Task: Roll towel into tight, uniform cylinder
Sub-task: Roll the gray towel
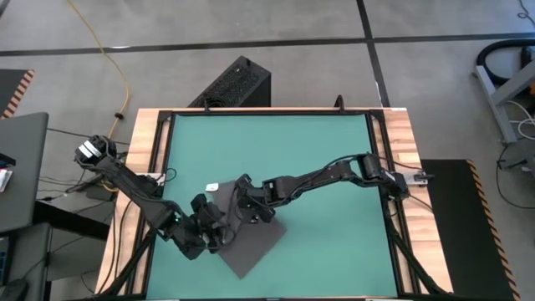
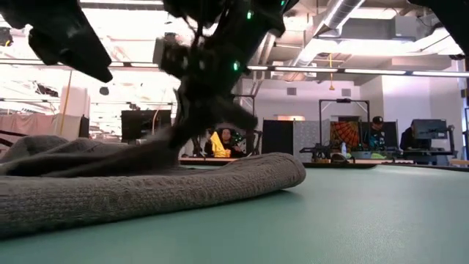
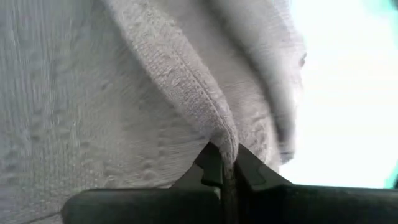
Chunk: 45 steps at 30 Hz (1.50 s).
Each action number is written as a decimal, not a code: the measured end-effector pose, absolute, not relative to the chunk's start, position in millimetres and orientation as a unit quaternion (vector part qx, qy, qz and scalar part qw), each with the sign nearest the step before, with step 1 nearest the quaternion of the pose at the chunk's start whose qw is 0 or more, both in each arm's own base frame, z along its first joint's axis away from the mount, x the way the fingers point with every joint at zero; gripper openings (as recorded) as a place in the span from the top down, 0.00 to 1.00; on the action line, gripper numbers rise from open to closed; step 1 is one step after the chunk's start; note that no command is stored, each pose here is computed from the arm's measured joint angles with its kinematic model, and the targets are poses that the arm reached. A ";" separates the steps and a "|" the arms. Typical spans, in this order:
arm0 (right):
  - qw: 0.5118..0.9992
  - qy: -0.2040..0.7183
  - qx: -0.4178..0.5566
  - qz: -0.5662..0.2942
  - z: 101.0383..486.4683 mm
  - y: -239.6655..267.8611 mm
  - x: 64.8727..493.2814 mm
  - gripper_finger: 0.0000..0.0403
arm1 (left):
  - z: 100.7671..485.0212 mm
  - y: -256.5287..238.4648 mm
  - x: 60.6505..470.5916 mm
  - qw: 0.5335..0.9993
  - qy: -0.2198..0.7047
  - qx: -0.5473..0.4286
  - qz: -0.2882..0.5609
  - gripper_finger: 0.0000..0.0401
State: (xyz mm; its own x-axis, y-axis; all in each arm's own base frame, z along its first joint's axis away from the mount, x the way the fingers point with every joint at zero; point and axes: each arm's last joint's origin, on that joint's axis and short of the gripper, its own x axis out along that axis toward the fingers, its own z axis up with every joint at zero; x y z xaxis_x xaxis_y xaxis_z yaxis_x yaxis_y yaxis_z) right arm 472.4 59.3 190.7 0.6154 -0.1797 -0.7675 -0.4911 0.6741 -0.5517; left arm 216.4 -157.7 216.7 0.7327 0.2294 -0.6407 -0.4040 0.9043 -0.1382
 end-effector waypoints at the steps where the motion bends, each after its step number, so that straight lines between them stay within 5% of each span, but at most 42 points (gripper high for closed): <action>1: 0.816 0.423 -0.383 0.089 196.8 57.9 471.6 0.95 | 213.3 -158.8 217.8 0.921 0.329 -0.121 0.169 0.56; 9: 0.832 0.429 -0.344 0.069 210.3 48.6 466.5 0.95 | 157.4 -173.7 241.3 0.903 0.397 0.005 0.166 0.57; 21: 0.838 0.419 -0.342 0.065 212.0 49.8 468.0 0.95 | 182.9 -184.5 263.1 0.906 0.377 0.041 0.188 0.57; 33: 0.840 0.424 -0.333 0.062 211.7 49.6 467.1 0.95 | 140.5 -185.7 274.3 0.849 0.455 0.109 0.247 0.58; 37: 0.840 0.424 -0.333 0.062 211.6 49.6 467.0 0.95 | 148.3 -185.8 278.0 0.832 0.472 0.115 0.267 0.66; 45: 0.839 0.421 -0.339 0.069 211.7 61.2 465.6 0.95 | 135.2 -174.2 267.4 0.815 0.485 0.107 0.297 0.98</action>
State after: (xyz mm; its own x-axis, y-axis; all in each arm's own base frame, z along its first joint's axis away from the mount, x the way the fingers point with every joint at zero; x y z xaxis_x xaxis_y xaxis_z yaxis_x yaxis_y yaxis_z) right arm 465.6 61.2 211.7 0.6366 -0.1701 -0.7522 -0.4001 0.7610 -0.5107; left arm 267.4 -174.2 135.2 0.3519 0.5888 -0.7277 -0.3810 0.8002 0.4632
